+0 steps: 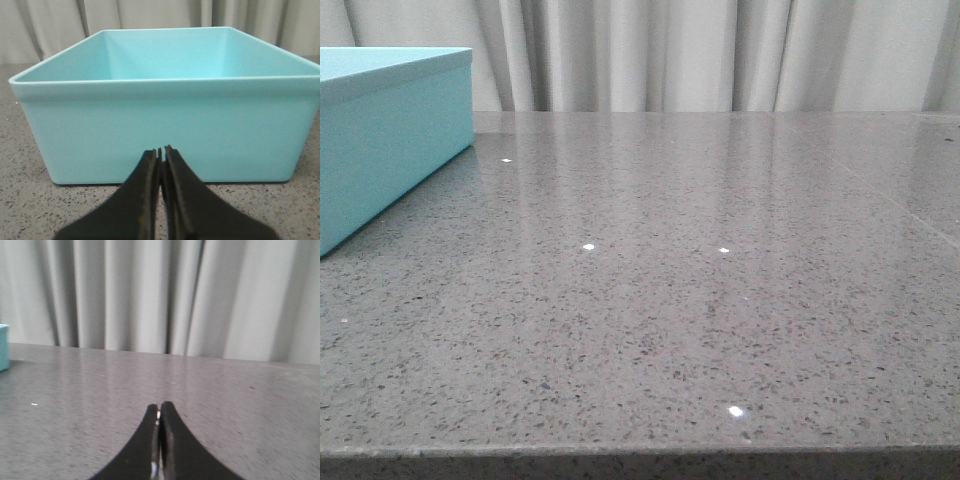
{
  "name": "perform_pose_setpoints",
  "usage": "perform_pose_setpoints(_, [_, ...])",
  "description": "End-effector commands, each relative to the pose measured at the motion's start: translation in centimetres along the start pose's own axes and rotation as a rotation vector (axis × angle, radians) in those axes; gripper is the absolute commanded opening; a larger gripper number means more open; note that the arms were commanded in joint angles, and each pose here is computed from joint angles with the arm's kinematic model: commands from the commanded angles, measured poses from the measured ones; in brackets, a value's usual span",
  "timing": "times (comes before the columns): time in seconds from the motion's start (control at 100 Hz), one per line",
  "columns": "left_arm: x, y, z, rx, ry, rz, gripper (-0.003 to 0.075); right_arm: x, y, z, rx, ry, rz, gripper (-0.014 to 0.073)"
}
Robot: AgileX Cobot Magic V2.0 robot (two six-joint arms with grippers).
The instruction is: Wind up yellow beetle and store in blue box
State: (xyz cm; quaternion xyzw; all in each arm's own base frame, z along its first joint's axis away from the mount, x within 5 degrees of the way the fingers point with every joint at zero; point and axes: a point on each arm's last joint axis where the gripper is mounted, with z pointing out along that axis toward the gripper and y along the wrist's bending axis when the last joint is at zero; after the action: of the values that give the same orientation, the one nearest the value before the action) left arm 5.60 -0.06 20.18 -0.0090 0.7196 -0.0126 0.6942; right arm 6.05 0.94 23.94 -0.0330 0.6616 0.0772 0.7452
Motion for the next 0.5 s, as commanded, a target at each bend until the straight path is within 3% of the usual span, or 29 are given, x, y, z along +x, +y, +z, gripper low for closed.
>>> perform_pose_setpoints(0.0, [-0.2,0.0,-0.2,0.001,-0.09,-0.009,-0.0018,-0.6,-0.3,-0.2,0.046,-0.097,-0.009,-0.0068])
perform_pose_setpoints(0.24, [-0.2,0.0,-0.2,0.001,-0.09,-0.009,-0.0018,1.9,-1.0,-1.0,0.158,-0.078,0.043,-0.0068])
perform_pose_setpoints(0.49, [-0.2,0.0,-0.2,0.001,-0.09,-0.009,-0.0018,2.2,-1.1,-1.2,0.18,-0.06,0.028,-0.0068])
